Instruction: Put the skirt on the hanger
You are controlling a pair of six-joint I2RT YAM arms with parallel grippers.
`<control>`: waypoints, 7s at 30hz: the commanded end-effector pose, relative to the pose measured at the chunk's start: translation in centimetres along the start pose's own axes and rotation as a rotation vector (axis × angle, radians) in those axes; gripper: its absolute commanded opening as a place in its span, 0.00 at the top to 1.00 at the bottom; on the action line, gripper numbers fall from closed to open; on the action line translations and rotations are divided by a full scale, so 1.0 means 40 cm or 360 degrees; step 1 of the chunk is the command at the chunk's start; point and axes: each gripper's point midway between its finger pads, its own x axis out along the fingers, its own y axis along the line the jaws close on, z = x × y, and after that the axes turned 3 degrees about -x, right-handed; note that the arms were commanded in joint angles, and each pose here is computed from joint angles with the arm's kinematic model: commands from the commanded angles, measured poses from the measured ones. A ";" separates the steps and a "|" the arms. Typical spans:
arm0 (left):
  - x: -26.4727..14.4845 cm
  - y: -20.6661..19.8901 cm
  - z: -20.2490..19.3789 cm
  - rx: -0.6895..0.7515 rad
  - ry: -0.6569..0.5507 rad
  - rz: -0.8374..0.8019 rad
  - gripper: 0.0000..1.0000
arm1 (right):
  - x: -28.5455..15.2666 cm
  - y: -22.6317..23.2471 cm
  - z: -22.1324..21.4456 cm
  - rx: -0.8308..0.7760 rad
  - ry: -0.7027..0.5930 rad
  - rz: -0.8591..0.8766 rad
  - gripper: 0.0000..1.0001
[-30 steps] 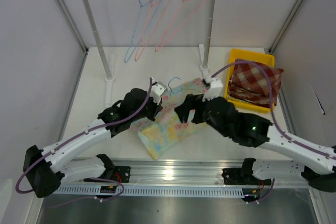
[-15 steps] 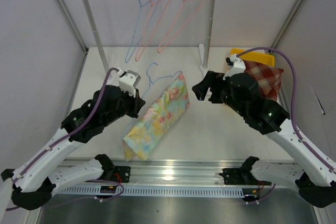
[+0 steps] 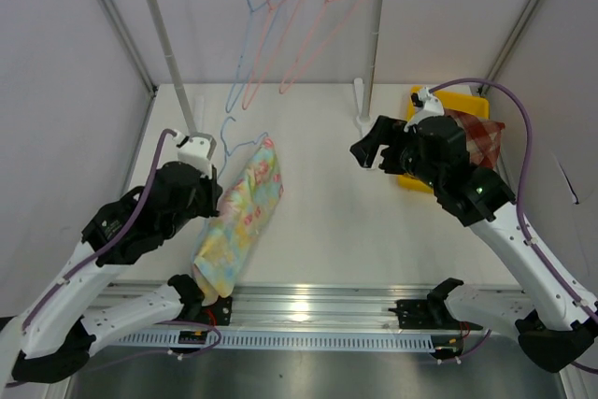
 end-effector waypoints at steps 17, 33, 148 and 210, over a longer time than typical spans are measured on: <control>0.081 0.149 0.262 -0.0150 -0.0283 0.0237 1.00 | 0.006 -0.065 0.031 0.0025 -0.0020 0.0042 0.11; 0.119 0.237 0.688 -0.0059 -0.0656 0.0389 1.00 | -0.006 -0.088 0.061 0.0035 -0.0042 0.0054 0.11; 0.184 -0.239 -0.009 -0.0208 -0.0124 -0.0921 0.34 | 0.413 -0.767 -0.077 0.0129 0.0655 -0.1258 0.34; 0.383 -0.417 0.041 -0.0101 -0.0639 -0.0945 0.23 | -0.201 0.101 0.443 0.0076 -0.0297 0.0148 1.00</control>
